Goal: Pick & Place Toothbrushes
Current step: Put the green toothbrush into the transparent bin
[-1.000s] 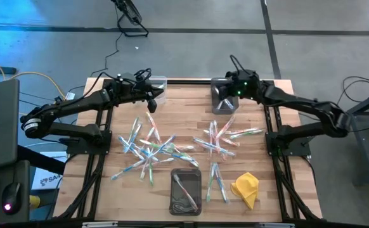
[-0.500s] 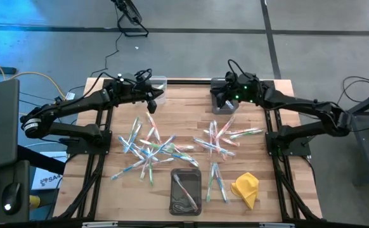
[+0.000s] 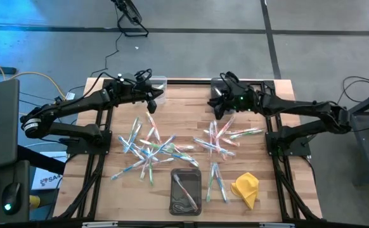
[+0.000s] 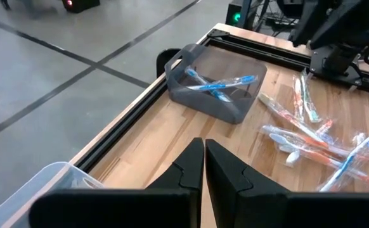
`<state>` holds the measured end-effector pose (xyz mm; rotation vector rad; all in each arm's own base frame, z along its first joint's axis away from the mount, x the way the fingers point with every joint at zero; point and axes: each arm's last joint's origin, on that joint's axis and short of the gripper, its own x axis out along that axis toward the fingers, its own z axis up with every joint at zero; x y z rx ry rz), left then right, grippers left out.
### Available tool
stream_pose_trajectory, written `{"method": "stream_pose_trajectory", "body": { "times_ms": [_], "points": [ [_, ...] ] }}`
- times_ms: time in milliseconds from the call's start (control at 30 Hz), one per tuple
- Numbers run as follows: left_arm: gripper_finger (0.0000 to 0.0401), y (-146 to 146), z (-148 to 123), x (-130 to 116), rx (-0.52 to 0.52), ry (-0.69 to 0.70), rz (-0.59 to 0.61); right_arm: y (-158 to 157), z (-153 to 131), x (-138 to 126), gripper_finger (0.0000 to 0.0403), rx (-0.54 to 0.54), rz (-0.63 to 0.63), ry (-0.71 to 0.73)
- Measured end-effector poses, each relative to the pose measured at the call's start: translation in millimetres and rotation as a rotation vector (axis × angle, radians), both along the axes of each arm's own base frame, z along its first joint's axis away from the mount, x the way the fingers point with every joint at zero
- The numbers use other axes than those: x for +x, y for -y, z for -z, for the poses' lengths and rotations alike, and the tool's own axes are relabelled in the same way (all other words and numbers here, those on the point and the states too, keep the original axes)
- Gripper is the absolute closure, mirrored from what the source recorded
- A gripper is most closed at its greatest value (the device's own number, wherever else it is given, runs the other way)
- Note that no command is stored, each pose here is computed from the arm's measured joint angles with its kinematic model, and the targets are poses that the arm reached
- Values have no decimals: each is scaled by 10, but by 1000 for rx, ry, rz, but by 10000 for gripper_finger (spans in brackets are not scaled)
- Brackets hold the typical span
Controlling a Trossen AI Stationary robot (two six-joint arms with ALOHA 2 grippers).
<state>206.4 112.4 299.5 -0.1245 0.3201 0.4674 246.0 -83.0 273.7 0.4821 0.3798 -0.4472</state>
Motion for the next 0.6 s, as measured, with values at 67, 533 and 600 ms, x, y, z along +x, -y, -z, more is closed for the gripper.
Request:
{"method": "stream_pose_trajectory", "body": {
  "times_ms": [67,533,600],
  "points": [
    [386,1,4,-1,-2,-4,0,-44,22,2,314,24,19,-18],
    [386,5,26,-8,-14,-25,0,-272,253,-116,314,251,152,-240],
    [386,4,26,-8,-14,-25,0,-300,291,-151,314,302,185,-278]
  ]
}}
